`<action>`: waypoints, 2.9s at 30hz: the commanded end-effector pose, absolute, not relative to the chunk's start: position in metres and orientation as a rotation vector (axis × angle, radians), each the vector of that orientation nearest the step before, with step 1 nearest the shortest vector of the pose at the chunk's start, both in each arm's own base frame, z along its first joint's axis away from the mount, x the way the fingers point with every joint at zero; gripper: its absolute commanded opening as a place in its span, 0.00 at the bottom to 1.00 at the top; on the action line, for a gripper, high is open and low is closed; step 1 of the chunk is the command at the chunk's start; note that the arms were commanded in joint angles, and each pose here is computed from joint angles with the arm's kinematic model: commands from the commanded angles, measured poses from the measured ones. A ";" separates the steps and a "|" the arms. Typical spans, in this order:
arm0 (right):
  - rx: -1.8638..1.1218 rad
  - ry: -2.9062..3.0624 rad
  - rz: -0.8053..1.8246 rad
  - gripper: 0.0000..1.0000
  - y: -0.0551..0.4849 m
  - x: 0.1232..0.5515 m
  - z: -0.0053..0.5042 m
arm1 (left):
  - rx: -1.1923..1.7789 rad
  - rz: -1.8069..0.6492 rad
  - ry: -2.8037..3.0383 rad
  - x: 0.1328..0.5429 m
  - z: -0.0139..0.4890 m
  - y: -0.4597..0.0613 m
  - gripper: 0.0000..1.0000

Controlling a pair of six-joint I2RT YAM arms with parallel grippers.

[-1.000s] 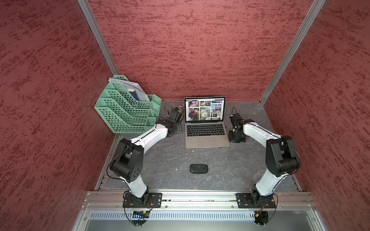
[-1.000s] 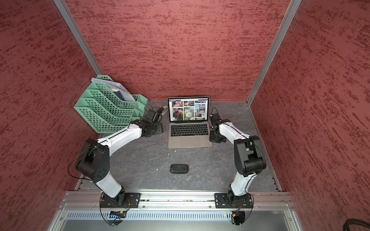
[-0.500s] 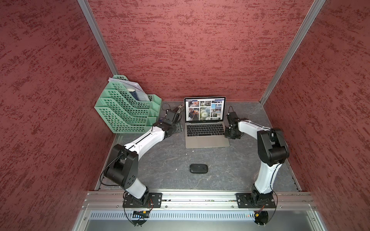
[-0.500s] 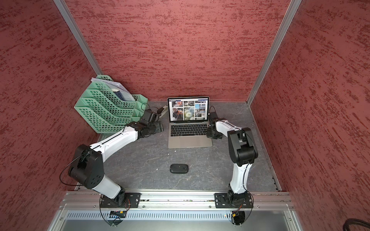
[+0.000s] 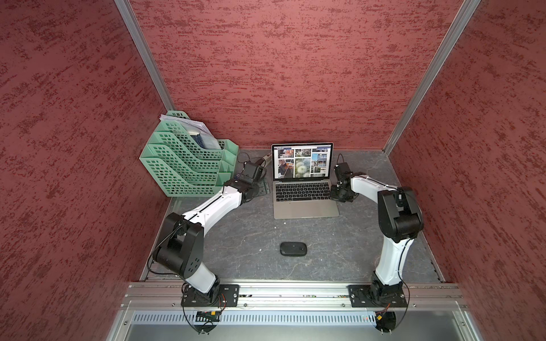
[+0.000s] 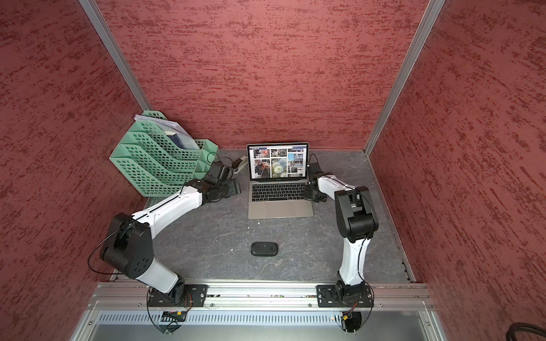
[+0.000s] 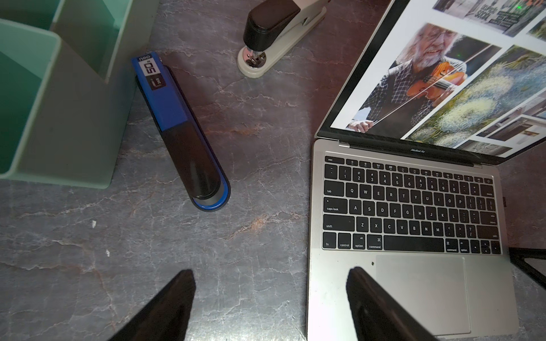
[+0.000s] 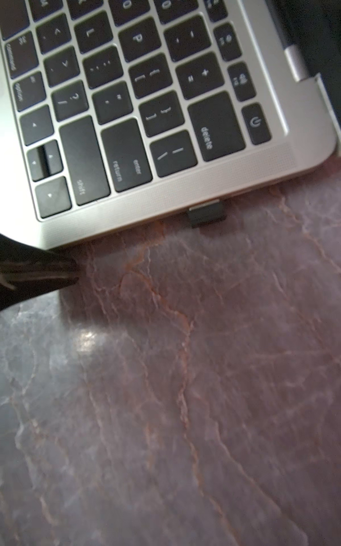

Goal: Remove the wireless mouse receiver from the laptop
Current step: Move the laptop to the center of the board, then take out the USB plug from the USB port.

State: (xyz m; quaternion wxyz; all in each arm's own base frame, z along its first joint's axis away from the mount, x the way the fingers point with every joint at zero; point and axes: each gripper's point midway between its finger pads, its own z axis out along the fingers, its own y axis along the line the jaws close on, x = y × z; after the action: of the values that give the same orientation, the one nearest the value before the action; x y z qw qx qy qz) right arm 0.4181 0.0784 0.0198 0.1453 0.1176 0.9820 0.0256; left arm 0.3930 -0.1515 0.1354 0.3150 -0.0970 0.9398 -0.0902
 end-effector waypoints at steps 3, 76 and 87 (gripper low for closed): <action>0.299 2.836 0.181 0.00 0.111 0.418 0.018 | -0.259 -0.279 2.464 0.398 0.141 -0.157 0.84; -1.858 1.907 0.019 0.71 0.090 0.495 0.052 | -0.481 -0.389 2.879 0.386 0.112 -0.190 0.98; -1.919 1.851 0.020 0.71 0.107 0.491 0.035 | -0.420 -0.198 3.140 0.368 0.062 -0.185 0.94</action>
State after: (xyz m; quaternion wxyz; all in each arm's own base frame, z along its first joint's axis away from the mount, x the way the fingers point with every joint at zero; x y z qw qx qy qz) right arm 0.4925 0.0948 0.0323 0.2222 -0.6875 0.6913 0.0064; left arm 0.3857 -0.1934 0.0719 0.0311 -0.1539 0.9829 -0.0965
